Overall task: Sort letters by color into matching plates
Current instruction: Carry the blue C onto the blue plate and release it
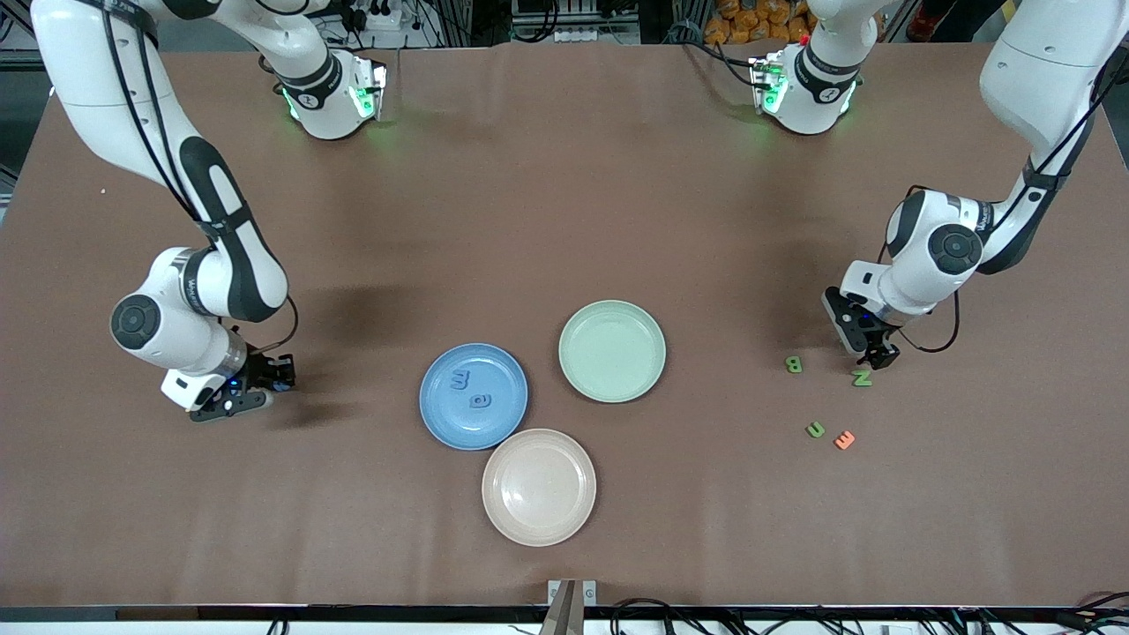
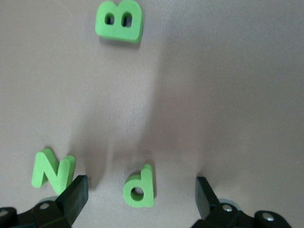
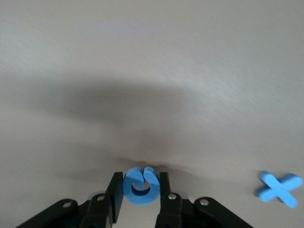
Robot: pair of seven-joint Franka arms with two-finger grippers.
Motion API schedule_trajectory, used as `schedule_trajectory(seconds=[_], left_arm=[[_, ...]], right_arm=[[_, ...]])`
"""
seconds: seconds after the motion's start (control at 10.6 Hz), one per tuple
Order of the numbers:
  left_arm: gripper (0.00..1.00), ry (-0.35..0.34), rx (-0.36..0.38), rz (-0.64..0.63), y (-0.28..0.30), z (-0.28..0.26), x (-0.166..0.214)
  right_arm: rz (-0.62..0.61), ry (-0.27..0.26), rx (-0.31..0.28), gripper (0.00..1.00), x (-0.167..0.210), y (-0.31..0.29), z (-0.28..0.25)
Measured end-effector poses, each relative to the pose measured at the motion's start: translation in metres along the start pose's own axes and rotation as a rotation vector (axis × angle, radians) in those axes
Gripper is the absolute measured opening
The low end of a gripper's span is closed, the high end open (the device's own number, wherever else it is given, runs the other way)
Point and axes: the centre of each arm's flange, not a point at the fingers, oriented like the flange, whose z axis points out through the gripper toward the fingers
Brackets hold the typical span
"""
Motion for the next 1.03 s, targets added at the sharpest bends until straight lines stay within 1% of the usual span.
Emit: schedule_trajectory(seconds=[0.28, 0.47, 0.75, 0.85, 1.03], left_arm=[[1.00, -0.020, 0.025, 0.095, 0.003, 0.001, 0.005], [1.00, -0.025, 0.029, 0.114, 0.004, 0.001, 0.006], [1.00, -0.024, 0.014, 0.100, 0.005, 0.008, -0.001], [1.00, -0.019, 0.014, 0.091, 0.005, 0.011, -0.005], [1.00, -0.015, 0.014, 0.086, 0.004, 0.012, -0.007]], right_arm=[[0.064, 0.028, 0.028, 0.35, 0.034, -0.056, -0.024], [0.095, 0.046, 0.042, 0.35, 0.055, -0.098, -0.043], [0.144, 0.049, 0.155, 0.35, 0.072, -0.165, -0.062], [0.165, 0.052, 0.176, 0.35, 0.075, -0.187, -0.065], [0.193, 0.054, 0.191, 0.35, 0.086, -0.242, -0.062]])
